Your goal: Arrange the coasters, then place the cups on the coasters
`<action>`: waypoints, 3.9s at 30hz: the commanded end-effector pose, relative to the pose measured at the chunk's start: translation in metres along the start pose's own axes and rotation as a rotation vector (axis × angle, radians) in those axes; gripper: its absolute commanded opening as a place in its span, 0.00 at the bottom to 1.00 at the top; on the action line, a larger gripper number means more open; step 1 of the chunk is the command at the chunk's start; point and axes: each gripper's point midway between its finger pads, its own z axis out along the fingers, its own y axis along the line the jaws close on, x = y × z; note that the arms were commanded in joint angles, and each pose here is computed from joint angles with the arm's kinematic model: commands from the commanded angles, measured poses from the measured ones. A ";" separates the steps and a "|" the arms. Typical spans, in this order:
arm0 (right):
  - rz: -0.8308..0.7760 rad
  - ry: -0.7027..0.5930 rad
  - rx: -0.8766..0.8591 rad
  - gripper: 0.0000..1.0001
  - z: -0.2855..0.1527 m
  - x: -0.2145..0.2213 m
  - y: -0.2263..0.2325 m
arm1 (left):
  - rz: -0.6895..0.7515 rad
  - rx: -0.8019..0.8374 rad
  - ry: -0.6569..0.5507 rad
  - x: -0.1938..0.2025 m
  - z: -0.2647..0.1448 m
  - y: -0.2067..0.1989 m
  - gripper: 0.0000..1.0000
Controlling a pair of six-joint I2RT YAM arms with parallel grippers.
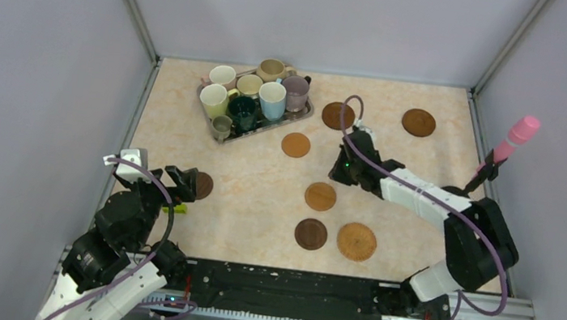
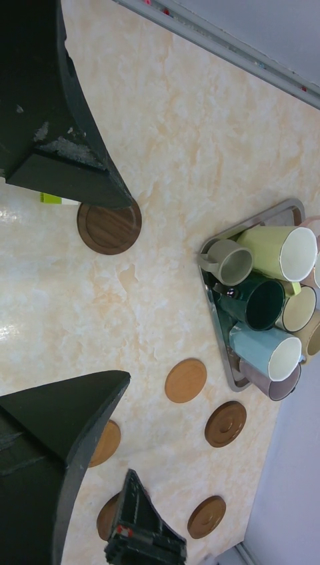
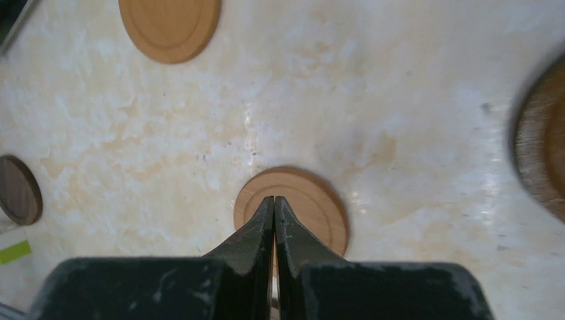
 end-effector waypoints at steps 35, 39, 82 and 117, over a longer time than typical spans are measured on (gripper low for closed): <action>0.107 -0.120 0.346 0.00 -0.012 -0.084 -0.179 | 0.006 0.014 0.022 0.004 0.007 -0.008 0.96; 0.122 -0.091 0.347 0.00 -0.009 -0.072 -0.182 | -0.005 0.006 0.006 0.001 0.005 -0.004 0.96; 0.204 0.229 0.223 0.00 -0.018 0.040 -0.141 | 0.022 0.043 0.053 0.010 0.010 -0.015 0.95; 0.248 0.193 0.214 0.00 -0.031 0.071 -0.130 | 0.000 0.066 0.015 0.004 0.005 -0.015 0.95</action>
